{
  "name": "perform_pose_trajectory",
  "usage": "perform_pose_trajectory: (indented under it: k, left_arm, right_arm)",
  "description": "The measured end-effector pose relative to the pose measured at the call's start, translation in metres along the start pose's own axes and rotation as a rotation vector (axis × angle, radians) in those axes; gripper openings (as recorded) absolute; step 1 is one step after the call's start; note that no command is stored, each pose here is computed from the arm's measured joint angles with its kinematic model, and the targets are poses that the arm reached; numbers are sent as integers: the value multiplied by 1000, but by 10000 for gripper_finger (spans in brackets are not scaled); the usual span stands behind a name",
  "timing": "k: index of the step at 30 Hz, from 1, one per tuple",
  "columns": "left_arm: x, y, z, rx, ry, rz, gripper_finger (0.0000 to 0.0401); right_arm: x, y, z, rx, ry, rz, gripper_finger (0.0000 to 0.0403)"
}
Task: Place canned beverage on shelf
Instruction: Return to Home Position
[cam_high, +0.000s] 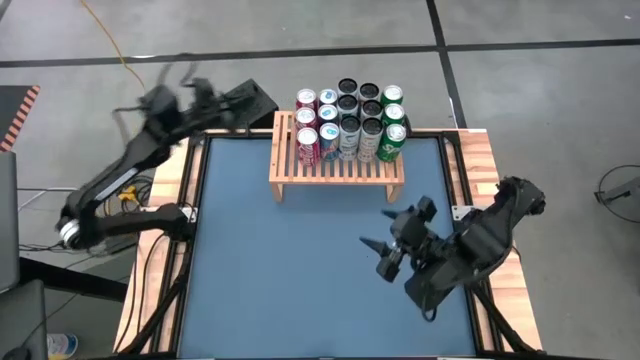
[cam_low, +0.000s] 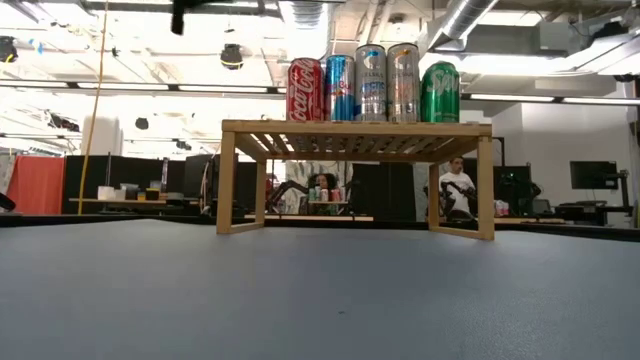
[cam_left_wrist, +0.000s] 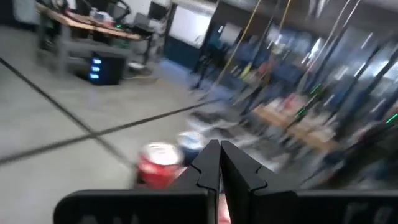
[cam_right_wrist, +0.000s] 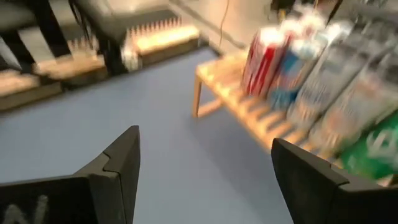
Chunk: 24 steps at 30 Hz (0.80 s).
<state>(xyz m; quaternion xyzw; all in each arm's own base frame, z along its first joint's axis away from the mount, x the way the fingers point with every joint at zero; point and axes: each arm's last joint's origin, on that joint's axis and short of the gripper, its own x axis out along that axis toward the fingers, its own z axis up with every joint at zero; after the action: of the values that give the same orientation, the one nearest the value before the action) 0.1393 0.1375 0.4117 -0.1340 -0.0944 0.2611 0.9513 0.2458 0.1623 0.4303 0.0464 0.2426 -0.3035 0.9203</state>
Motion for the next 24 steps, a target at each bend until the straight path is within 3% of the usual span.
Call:
perform_pose_trajectory:
  k: [5, 9, 11, 13, 16, 17, 24]
  left_arm:
    - [-62, -28, 18, -296, -47, -92, 0]
    - [-100, -43, 23, -385, -62, -171, 0]
    - [-114, -48, 25, -366, -65, -238, 0]
    - [-124, -55, 27, -277, -58, -355, 0]
    - [-132, -64, 29, -105, -7, -602, 0]
    - [-131, -65, 28, -88, 11, -638, 0]
    - [-101, -49, 5, -88, 212, -517, 0]
  right_arm:
    - [-14, -18, 42, -8, -79, 59, 286]
    - [-27, -32, 63, -92, -133, 84, 286]
    - [-33, -42, 70, -79, -222, -21, 286]
    - [-40, -58, 74, -78, -267, -92, 286]
    - [-53, -97, 73, 2, -262, -93, 286]
    - [-58, -106, 72, 58, -266, -75, 286]
    - [-70, -145, 33, 91, -298, -24, 286]
